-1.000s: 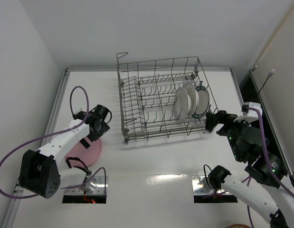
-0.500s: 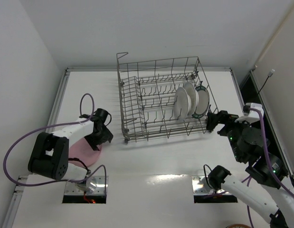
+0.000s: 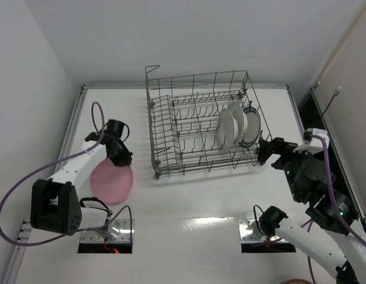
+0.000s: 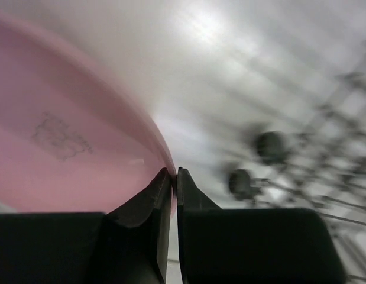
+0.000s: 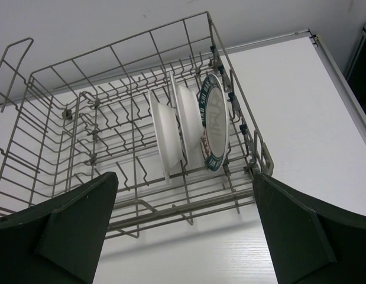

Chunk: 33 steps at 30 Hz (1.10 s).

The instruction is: Load the plates into the dish rack

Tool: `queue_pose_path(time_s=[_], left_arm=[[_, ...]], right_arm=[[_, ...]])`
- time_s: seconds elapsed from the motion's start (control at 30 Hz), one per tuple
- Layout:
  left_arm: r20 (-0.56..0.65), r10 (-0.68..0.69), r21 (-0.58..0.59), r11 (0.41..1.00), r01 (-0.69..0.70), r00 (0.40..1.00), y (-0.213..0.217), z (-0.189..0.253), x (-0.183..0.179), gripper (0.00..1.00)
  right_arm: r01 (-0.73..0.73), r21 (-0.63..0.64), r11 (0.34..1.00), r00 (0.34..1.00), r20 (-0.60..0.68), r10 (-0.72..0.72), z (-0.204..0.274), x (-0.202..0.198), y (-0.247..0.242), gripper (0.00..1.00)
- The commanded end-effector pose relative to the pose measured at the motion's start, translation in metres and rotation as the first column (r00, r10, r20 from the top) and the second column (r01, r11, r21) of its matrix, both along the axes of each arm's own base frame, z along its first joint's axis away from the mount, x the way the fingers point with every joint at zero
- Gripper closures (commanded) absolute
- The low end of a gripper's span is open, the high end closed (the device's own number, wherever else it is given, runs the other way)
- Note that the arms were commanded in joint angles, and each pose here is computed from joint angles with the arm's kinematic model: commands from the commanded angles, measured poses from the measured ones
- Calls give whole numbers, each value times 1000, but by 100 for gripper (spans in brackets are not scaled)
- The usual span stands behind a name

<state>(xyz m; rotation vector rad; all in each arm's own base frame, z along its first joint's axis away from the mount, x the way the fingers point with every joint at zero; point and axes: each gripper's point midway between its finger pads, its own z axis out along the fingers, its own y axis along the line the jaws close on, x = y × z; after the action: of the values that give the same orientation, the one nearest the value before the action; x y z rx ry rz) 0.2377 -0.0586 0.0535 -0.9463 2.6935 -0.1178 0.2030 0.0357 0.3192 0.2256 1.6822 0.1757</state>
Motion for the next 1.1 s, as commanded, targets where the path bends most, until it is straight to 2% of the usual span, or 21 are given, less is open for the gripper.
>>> queue_pose_path(time_s=[0.0,0.03,0.13,0.3,0.43,0.47,0.53,0.57,0.63,0.67,0.7,0.8,0.9,0.97,1.03,1.07], left_arm=[[307,24,-14,1000,-21,951,-1,94,61,100],[384,36,-10,999,-34,923,2,131,73,100],[465,44,36,997,-68,884,10,188,89,100],[594,54,13,997,-77,803,7,238,109,100],[721,58,-92,996,13,690,-15,292,124,100],[781,57,-117,992,55,622,-25,320,130,100],[843,25,-140,975,173,537,-50,351,132,100],[891,9,-157,944,290,454,-73,377,136,100],[934,11,-181,876,447,358,-111,408,127,100],[946,1,-187,817,546,323,-133,415,122,100],[968,22,-175,777,605,252,-150,431,124,100],[980,15,-160,662,732,200,-206,452,113,100],[991,-1,-109,600,793,137,-237,463,104,100],[986,1,-138,540,831,164,-262,449,102,100],[987,18,-150,464,873,160,-282,437,95,100],[981,24,-185,445,876,195,-293,425,99,100]], right_arm=[[24,-4,1000,1000,11,-24,3,-1,-6,3],[24,-4,1000,1000,11,-24,3,-1,-6,3],[24,-4,1000,1000,11,-24,3,-1,-6,3],[15,7,1000,1000,10,-15,3,-1,-3,3],[6,8,1000,1000,10,-6,3,-1,-2,3],[6,23,1000,1000,17,-7,6,-2,-2,3],[6,23,1000,1000,17,-7,7,-2,-2,3],[6,29,1000,1000,24,-7,10,-2,-3,3],[6,29,1000,1000,24,-7,10,-2,-3,3],[6,29,1000,1000,24,-7,10,-2,-3,3],[6,35,999,1000,31,-7,14,-3,-3,3],[7,43,999,1000,30,-8,15,-4,-4,3],[7,36,999,1000,21,-8,13,-5,-4,3],[18,35,999,1000,22,-19,15,-6,-7,3],[18,41,999,999,29,-19,16,-8,-9,3],[18,41,999,999,29,-19,16,-8,-9,3]])
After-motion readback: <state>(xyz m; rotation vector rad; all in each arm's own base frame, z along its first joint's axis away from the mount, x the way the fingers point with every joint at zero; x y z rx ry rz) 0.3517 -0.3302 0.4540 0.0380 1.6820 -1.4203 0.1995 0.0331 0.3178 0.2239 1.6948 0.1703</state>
